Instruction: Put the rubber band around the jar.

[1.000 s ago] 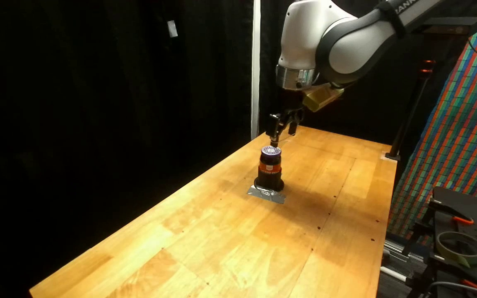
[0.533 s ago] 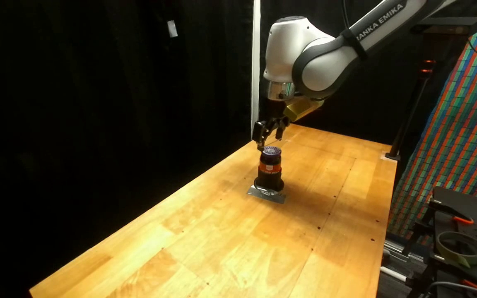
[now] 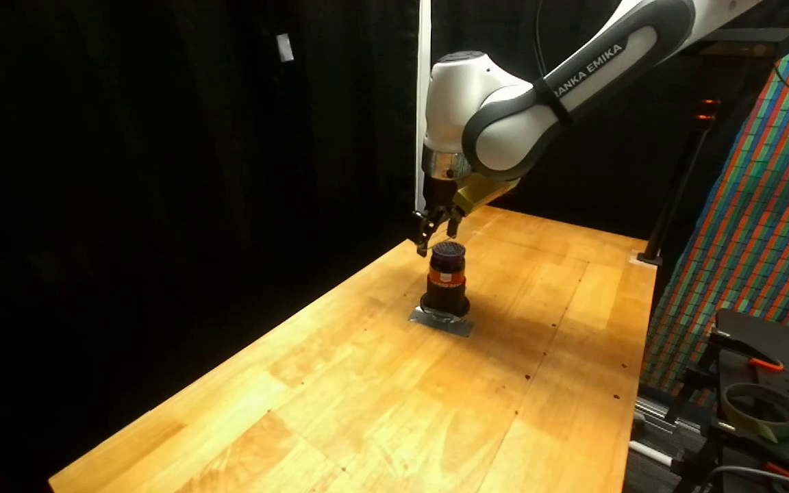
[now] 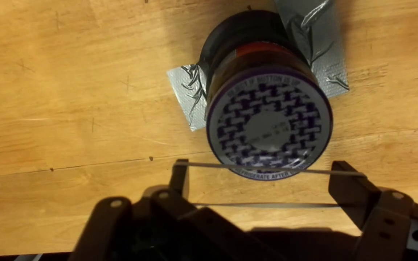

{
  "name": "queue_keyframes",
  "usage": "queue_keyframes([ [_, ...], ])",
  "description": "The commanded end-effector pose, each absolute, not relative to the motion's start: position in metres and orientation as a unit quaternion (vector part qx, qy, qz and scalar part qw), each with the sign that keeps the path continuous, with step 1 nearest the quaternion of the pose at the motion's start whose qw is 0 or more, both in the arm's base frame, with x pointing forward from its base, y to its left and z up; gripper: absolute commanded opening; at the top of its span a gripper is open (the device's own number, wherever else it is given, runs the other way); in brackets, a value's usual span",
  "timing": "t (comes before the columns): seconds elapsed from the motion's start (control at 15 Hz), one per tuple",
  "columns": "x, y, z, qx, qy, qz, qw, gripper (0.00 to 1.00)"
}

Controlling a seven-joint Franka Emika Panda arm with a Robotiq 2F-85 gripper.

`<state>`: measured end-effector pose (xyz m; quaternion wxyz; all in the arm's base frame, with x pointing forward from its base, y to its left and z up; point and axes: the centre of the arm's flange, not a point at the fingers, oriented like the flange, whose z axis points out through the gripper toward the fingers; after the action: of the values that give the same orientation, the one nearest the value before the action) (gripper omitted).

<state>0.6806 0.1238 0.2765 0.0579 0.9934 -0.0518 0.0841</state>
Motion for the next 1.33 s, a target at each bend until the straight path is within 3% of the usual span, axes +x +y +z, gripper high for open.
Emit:
queue_keyframes([
  [0.0, 0.694, 0.120, 0.270, 0.993, -0.062, 0.078, 0.059, 1.00],
  [1.27, 0.650, 0.110, 0.271, 0.990, -0.105, -0.083, 0.037, 1.00],
])
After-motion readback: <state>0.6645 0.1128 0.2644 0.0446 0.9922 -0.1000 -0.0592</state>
